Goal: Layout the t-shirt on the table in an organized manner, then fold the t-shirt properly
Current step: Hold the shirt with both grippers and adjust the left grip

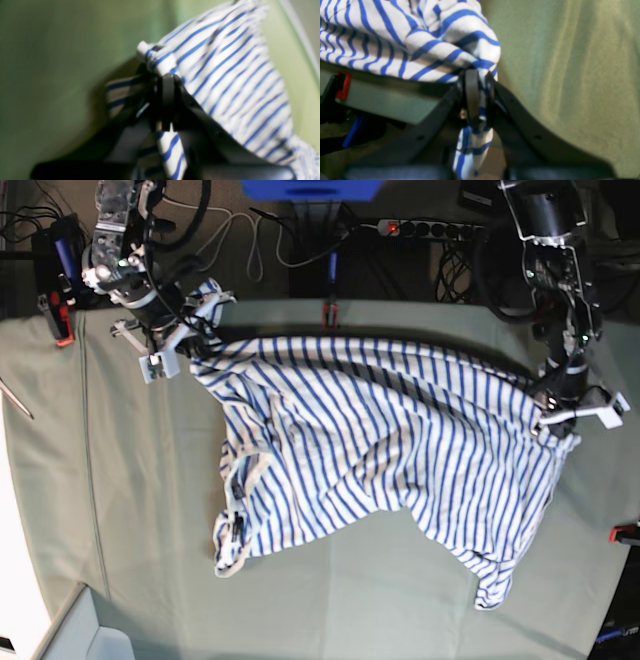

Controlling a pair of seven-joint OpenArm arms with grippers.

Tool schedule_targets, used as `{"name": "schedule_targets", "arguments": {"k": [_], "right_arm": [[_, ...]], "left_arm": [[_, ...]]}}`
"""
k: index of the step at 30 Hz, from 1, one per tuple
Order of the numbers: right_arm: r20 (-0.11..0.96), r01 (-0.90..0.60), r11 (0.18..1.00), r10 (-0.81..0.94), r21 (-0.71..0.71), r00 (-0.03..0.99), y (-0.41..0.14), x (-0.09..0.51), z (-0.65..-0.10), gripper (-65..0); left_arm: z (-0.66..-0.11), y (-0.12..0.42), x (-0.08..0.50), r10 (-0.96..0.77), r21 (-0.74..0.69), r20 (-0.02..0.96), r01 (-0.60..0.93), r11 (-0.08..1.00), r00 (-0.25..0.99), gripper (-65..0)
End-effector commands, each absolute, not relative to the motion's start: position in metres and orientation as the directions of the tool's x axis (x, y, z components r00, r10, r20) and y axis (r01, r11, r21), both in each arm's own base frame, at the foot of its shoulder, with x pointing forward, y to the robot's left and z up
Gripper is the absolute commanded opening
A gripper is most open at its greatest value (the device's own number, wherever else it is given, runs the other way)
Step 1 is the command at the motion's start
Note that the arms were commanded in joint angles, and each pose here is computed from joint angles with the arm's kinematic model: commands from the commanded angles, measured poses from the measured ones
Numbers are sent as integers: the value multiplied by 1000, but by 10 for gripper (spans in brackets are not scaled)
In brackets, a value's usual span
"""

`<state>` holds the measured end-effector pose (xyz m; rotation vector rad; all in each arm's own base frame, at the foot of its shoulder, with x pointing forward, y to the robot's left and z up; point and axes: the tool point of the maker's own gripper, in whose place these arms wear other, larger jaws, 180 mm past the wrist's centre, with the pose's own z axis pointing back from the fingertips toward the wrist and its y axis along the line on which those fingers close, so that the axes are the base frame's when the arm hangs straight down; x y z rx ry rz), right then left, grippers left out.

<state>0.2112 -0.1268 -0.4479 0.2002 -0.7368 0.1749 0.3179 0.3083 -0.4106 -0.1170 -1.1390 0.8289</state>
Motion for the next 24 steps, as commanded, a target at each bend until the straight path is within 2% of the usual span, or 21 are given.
{"name": "schedule_targets", "arguments": {"k": [1,6,11,13,16,19,21,24], "right_arm": [[714,-247,962,94,114,694,-125,220,-438,-650],[716,-248,962,93,115,692,-124,221,-437,-650],[717,-247,962,91,116,691,-124,222,-437,-650],[717,-247,962,91,116,691,-124,222,-437,-650],[717,-247,962,91,116,691,-124,222,-437,-650],[718,-248,962,91,116,690,-124,222,-437,-650],[718,-248,962,91,116,690,-124,222,-437,-650],[719,-247,962,90,117,689,-123,223,-436,-650]], "left_arm": [[-390,309,330,619,-501,777,-487,716,111,-649],[-382,296,339,628,-523,773,-464,715,96,-649],[-391,263,361,623,-521,763,-407,751,172,-640],[-392,258,368,612,-511,766,-392,765,196,-585],[-401,246,369,600,-497,760,-371,784,251,-429],[-400,245,367,596,-497,763,-364,788,249,-299],[-409,248,357,598,-487,757,-381,786,265,-255],[-417,269,338,599,-466,757,-427,775,261,-246]]}}
